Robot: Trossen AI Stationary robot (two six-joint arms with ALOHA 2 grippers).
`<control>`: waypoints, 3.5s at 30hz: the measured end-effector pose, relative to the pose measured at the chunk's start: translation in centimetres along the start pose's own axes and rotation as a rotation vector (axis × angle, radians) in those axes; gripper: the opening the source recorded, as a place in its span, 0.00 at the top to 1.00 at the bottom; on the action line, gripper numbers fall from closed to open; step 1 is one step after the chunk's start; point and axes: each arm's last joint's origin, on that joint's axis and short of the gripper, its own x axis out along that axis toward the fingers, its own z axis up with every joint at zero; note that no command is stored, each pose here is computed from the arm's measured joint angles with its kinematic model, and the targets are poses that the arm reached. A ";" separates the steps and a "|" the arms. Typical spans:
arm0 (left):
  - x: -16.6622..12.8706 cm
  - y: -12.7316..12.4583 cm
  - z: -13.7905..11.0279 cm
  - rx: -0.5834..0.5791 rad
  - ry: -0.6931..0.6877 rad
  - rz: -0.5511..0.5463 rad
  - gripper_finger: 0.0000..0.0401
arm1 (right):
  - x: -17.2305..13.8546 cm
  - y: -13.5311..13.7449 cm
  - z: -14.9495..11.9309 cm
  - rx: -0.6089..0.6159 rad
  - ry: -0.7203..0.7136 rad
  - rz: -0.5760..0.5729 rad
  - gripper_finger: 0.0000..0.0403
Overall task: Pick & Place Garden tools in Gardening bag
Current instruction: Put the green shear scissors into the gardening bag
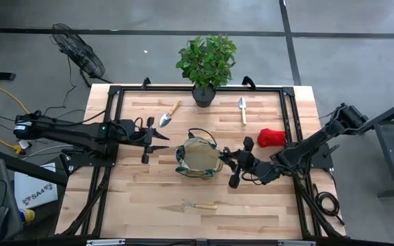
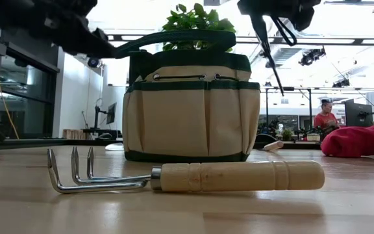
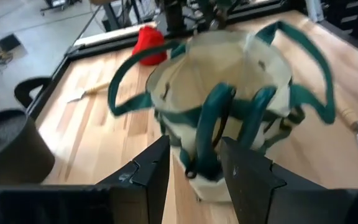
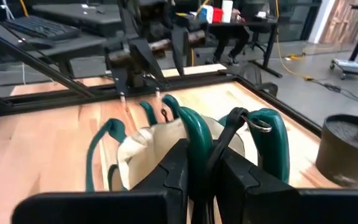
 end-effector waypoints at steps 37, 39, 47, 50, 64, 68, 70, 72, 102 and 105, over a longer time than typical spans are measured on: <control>-1.0 -0.6 -3.6 -0.081 0.010 0.051 0.65 | 2.7 -1.1 1.4 -0.056 -0.086 0.165 0.91; -1.3 -0.7 -4.2 -0.098 -0.025 0.048 0.65 | 3.1 -1.0 1.1 -0.057 -0.082 0.166 0.91; -2.6 -1.3 -5.8 -0.122 -0.171 -0.011 0.65 | 4.3 -0.8 0.1 -0.059 -0.074 0.158 0.91; -3.1 -1.4 -6.1 -0.122 -0.211 -0.024 0.65 | 4.3 -0.7 0.1 -0.060 -0.072 0.160 0.91; -3.8 -1.8 -7.8 -0.184 -0.255 -0.033 0.65 | 2.9 0.1 0.2 -0.084 -0.084 0.134 0.91; -3.8 -1.8 -7.8 -0.190 -0.253 -0.034 0.65 | 2.7 0.3 0.0 -0.079 -0.064 0.142 0.91; -3.8 -1.8 -7.8 -0.187 -0.254 -0.033 0.65 | 2.6 0.4 -0.2 -0.076 -0.052 0.144 0.91; -3.8 -1.8 -7.8 -0.186 -0.253 -0.034 0.65 | 2.4 0.5 -0.2 -0.087 -0.057 0.124 0.91; -3.8 -1.7 -7.8 -0.167 -0.249 -0.011 0.65 | 1.1 -0.4 -1.6 -0.045 -0.167 0.073 0.91; -3.8 -1.7 -7.8 -0.167 -0.249 -0.011 0.65 | 0.6 -1.3 -2.9 -0.001 -0.210 0.085 0.91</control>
